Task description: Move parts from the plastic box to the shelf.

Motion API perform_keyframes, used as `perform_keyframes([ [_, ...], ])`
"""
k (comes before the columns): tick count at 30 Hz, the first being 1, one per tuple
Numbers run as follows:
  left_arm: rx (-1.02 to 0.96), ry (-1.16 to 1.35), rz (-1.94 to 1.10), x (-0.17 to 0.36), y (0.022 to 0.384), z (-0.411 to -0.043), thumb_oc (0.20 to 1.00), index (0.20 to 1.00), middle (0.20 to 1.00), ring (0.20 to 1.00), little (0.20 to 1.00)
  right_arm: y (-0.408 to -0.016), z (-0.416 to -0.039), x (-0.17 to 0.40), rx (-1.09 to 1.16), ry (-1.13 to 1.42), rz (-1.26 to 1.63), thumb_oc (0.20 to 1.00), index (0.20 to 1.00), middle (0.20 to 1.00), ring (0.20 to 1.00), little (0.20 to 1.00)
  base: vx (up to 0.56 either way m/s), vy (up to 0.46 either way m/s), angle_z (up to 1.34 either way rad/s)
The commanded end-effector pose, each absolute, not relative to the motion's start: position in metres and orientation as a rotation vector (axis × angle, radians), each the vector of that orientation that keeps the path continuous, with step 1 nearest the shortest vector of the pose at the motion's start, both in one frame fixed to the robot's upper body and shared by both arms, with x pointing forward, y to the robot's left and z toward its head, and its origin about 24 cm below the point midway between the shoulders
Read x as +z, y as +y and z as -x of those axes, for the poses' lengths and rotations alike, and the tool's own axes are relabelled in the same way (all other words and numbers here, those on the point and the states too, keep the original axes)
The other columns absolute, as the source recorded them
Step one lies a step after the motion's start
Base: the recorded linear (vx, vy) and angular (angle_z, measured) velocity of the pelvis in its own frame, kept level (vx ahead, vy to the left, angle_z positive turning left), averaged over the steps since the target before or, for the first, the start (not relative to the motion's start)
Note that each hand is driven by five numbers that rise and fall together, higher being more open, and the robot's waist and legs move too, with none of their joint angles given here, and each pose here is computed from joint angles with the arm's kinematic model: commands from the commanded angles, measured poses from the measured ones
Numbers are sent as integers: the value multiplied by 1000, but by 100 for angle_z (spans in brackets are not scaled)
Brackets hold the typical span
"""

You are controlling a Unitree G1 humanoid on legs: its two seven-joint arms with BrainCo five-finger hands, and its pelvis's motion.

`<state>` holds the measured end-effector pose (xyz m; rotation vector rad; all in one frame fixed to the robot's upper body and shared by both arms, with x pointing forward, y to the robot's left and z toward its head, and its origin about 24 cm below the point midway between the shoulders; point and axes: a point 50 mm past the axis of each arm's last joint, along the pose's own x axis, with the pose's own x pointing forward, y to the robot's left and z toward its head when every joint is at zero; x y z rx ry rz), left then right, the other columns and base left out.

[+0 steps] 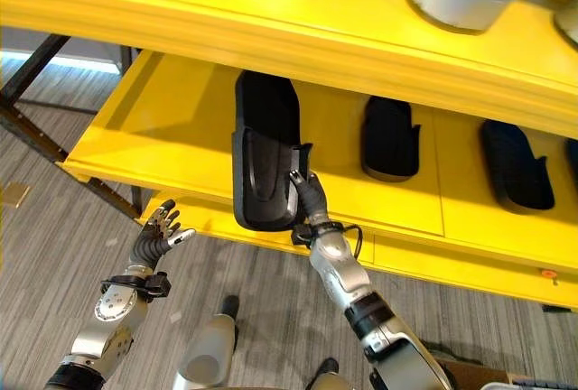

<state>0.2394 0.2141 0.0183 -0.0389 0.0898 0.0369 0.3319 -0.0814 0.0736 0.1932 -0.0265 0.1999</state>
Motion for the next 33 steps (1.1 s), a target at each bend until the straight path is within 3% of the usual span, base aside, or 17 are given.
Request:
perform_keyframes([
  [1,-24,-56,47,52,209,-250,1000,1000,1000,1000,1000,-85,-354,131,147,-226,-244,200,200,200,200,200,-22,-5,15],
  [6,-51,-67,54,56,204,-252,1000,1000,1000,1000,1000,-98,-373,158,55,-278,-242,200,200,200,200,200,-31,2,21],
  [12,-116,-93,62,64,194,-257,1000,1000,1000,1000,1000,-134,-402,233,-108,-411,-230,200,200,200,200,200,-84,23,8],
  [17,-166,-101,59,67,186,-259,1000,1000,1000,1000,1000,-161,-407,265,-215,-472,-217,200,200,200,200,200,-50,6,4],
  [33,-227,-141,88,76,166,-265,1000,1000,1000,1000,1000,-220,-411,297,-425,-453,-48,200,200,200,200,200,0,3,5],
])
